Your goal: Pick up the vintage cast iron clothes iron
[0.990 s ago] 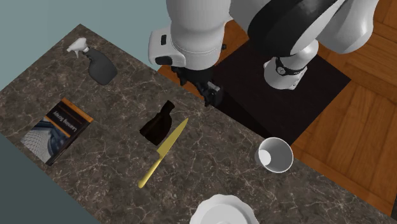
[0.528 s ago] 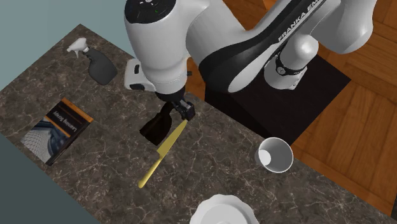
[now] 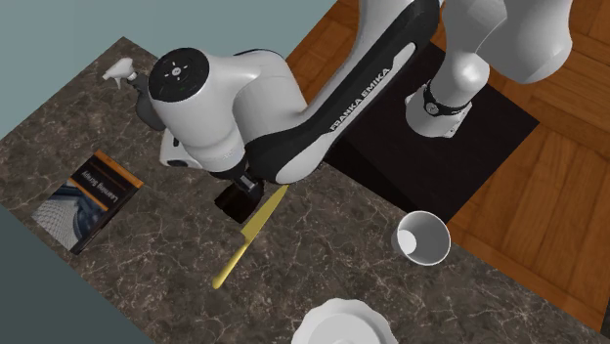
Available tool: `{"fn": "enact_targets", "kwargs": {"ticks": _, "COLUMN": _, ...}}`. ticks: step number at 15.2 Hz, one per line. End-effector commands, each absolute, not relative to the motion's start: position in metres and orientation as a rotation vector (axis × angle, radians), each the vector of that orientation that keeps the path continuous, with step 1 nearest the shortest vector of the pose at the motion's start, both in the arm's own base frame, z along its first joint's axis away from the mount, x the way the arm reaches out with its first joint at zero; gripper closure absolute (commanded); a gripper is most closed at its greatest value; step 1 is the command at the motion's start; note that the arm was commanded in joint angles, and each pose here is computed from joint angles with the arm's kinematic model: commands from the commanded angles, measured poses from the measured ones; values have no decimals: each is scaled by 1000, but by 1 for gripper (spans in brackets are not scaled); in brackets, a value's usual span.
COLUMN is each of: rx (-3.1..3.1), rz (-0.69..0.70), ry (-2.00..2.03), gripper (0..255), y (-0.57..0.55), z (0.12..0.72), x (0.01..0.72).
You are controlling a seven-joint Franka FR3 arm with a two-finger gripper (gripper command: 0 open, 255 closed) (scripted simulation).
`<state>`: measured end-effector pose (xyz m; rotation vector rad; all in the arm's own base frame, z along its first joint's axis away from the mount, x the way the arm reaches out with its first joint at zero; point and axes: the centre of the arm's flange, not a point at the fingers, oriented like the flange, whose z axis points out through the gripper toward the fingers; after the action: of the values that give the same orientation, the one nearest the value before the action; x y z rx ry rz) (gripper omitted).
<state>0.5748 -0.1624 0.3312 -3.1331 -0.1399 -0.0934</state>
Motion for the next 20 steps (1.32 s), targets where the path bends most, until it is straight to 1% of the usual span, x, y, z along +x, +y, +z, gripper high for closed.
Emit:
{"fn": "enact_targets", "kwargs": {"ticks": 1, "rx": -3134, "rz": -94, "ry": -142, "gripper": 0, "y": -171, "z": 318, "x": 585}}
{"fn": "enact_targets", "kwargs": {"ticks": 8, "rx": -3134, "rz": -94, "ry": -142, "gripper": 0, "y": -171, "z": 278, "x": 585}}
{"fn": "enact_targets", "kwargs": {"ticks": 10, "rx": -3134, "rz": -94, "ry": -142, "gripper": 0, "y": -171, "z": 278, "x": 585}}
{"fn": "enact_targets", "kwargs": {"ticks": 11, "rx": -3134, "rz": -94, "ry": -143, "gripper": 255, "y": -171, "z": 278, "x": 585}}
{"fn": "enact_targets", "kwargs": {"ticks": 20, "rx": -3134, "rz": -94, "ry": -142, "gripper": 255, "y": -171, "z": 278, "x": 585}}
